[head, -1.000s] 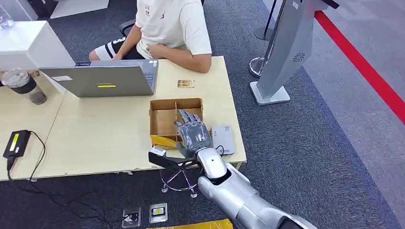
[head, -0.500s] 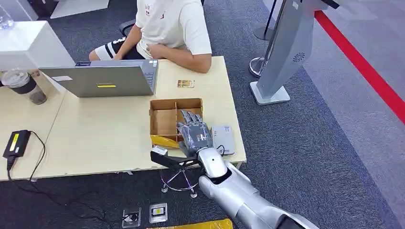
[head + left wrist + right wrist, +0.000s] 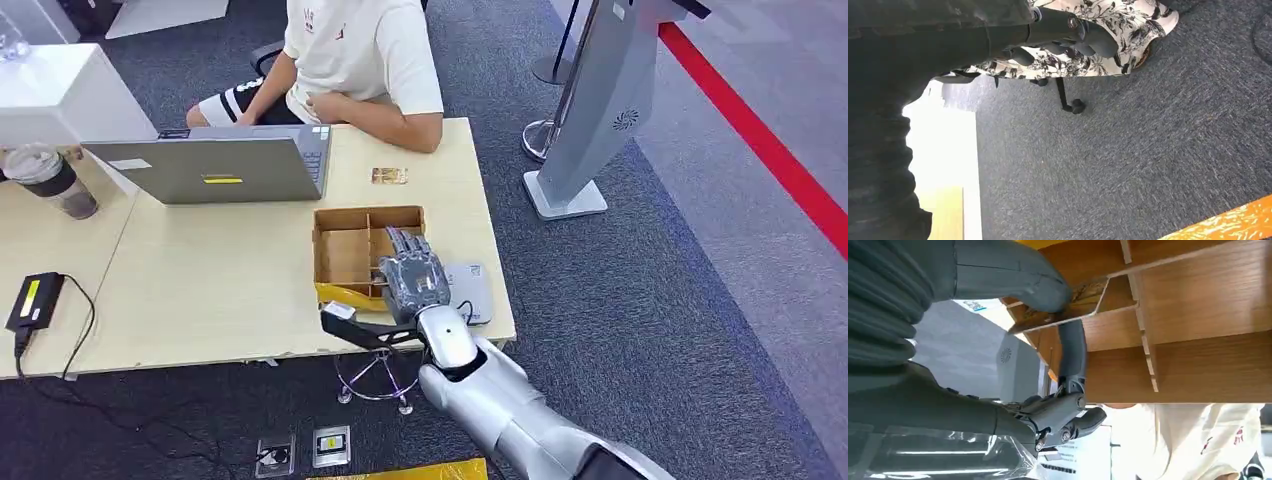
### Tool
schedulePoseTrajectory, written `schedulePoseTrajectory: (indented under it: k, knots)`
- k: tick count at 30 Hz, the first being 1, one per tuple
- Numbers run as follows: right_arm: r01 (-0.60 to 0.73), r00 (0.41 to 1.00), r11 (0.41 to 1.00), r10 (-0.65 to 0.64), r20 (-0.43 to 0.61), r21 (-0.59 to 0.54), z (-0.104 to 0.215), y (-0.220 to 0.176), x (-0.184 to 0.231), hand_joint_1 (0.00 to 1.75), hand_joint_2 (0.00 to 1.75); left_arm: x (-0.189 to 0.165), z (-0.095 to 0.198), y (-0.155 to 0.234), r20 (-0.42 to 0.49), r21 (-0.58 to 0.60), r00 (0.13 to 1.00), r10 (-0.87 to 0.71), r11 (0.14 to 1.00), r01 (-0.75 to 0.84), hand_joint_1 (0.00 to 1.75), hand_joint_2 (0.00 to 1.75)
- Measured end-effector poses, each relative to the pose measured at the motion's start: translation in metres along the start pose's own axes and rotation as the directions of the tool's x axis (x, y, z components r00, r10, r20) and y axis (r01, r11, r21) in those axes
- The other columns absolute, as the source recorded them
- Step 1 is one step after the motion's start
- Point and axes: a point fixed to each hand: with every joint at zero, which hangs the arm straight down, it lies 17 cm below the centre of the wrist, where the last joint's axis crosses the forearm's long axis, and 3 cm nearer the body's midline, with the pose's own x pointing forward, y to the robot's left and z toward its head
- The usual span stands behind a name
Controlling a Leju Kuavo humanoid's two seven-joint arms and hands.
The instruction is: Pass the card to the sensor for recognition and then transmit it.
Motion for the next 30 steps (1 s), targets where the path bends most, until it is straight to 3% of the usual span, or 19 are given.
schedulePoseTrajectory:
  k: [8, 13, 20, 26, 30]
  knots:
    - [-0.031, 0.999, 0.999, 0.031, -0.041, -0.008, -0.002, -0.004, -0.013, 1.33, 1.75, 0.005, 0.0, -0.002, 0.03, -0.009, 1.0, -0.004, 1.0, 0.004, 0.0, 1.75]
    - [-0.041, 0.998, 0.999, 0.041, -0.05, -0.011, -0.002, -0.003, -0.021, 1.5, 1.75, 0.006, 0.0, -0.001, 0.041, -0.011, 0.999, -0.004, 1.0, 0.005, 0.0, 1.75]
    - [-0.041, 0.999, 0.999, 0.04, -0.037, -0.033, -0.003, -0.007, -0.02, 1.61, 1.75, 0.006, 0.0, -0.001, 0.04, -0.012, 0.999, 0.0, 1.0, 0.0, 0.0, 1.75]
    - [-0.002, 1.0, 0.993, 0.002, -0.005, -0.12, -0.006, -0.027, -0.013, 1.73, 1.75, 0.006, 0.0, -0.002, 0.038, -0.016, 0.999, 0.007, 1.0, -0.007, 0.0, 1.75]
    - [0.064, 0.998, 0.971, -0.055, 0.043, -0.231, -0.009, -0.066, 0.002, 1.75, 1.75, 0.005, 0.0, -0.003, 0.035, -0.022, 0.999, 0.012, 1.0, -0.011, 0.0, 1.75]
